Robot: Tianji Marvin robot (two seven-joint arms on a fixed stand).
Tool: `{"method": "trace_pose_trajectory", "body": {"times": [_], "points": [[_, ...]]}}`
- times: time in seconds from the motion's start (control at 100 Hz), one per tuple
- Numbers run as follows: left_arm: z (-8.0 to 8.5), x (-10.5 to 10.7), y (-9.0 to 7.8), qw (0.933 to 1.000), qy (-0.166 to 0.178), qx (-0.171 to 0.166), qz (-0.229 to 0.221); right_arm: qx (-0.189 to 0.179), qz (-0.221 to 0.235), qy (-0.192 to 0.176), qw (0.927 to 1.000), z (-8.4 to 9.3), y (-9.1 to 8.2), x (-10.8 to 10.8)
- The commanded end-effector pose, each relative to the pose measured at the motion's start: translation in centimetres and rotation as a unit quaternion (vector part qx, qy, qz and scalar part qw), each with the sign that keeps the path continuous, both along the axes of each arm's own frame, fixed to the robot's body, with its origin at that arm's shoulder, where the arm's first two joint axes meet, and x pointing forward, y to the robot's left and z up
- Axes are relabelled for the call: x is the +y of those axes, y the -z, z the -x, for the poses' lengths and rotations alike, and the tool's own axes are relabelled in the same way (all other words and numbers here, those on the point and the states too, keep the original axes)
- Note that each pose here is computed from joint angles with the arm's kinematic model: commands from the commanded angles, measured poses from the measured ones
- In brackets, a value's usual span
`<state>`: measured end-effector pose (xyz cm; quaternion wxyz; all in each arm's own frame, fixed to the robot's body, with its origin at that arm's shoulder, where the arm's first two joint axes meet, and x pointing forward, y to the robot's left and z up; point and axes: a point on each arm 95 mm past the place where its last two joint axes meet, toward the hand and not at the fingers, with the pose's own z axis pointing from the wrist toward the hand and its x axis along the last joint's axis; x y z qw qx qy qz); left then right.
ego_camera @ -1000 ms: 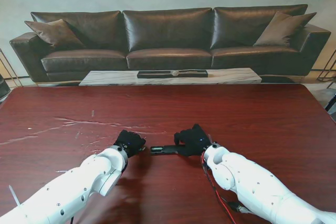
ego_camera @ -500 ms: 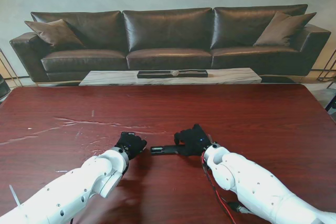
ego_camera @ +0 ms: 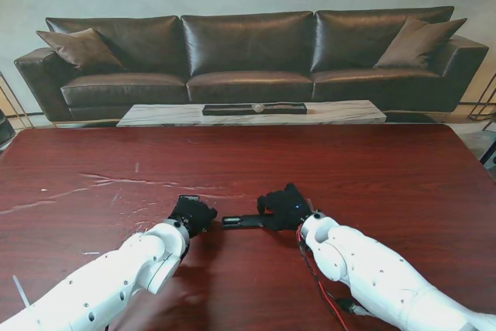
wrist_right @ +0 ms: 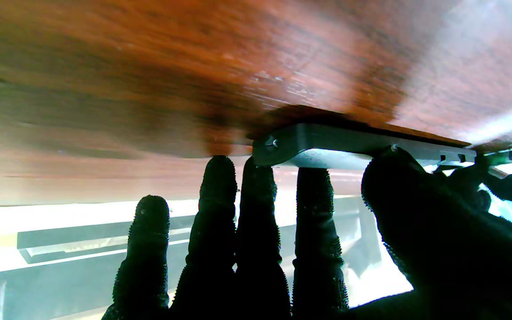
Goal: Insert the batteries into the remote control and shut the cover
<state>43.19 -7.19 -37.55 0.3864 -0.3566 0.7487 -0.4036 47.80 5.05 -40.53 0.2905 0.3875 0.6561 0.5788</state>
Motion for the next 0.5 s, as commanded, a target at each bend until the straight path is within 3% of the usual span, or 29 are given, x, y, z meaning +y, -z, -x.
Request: {"method": "trace_pose_trajectory", "body": {"times": [0.0,0.49], "points": [[0.39,0.03,0.51,1.0000,-0.002,0.005,0.003,0.026,0.013,-0.003,0.9996,1.32,1.95,-0.22],[0.47,-0.39,-0.15,0.9990,0.018,-0.011,0.040,0.027,0.016,-0.003,0.9995,1.35,1.95,-0.21]]}}
